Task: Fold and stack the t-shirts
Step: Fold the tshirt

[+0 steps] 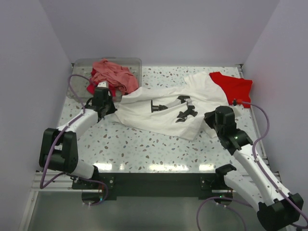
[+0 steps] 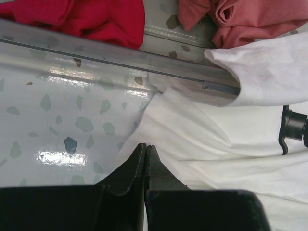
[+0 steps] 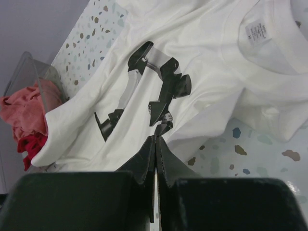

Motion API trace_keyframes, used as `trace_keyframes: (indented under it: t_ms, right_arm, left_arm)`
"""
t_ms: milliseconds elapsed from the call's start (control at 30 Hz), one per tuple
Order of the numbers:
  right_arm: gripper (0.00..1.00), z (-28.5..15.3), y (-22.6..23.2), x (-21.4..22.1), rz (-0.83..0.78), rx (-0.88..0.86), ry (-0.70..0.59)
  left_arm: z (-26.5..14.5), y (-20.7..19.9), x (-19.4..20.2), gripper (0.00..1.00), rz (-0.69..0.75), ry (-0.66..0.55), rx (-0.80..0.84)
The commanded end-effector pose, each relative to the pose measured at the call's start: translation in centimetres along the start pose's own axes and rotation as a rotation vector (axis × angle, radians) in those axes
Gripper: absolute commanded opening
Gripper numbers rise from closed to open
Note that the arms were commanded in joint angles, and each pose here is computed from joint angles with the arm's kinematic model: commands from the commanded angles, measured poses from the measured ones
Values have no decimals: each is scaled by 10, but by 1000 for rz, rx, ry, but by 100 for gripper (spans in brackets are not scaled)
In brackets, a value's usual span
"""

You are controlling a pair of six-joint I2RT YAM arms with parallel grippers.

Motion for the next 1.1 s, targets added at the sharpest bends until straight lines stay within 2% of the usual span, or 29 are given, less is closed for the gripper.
trace_keyframes:
  t_ms: [0, 267, 467, 733, 1067]
  right_arm:
    - [0, -20, -18, -14, -145, 89, -32]
    - [0, -78, -36, -39, -173, 59, -127]
    - [0, -110, -47, -48, -177, 43, -145]
    - [0, -139, -63, -52, -179, 37, -168]
    - [0, -167, -73, -61, -173, 21, -199]
  left_arm:
    - [-16, -2, -8, 0, -9, -49, 30]
    - [-54, 7, 2, 0, -30, -81, 52]
    - [-87, 10, 12, 0, -66, -87, 113]
    - [-133, 13, 15, 0, -99, -147, 169]
    - [-162, 21, 39, 0, -128, -95, 215]
Point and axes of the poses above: each gripper's point midway between its finger pads, its own z axis out along the fingers, its own y axis along the line the jaws close on, x = y × z, the point moved 6 cm from there along -z, back along the fingers, and after that the axes turned 7 degrees about -z, right-handed, at the moved point
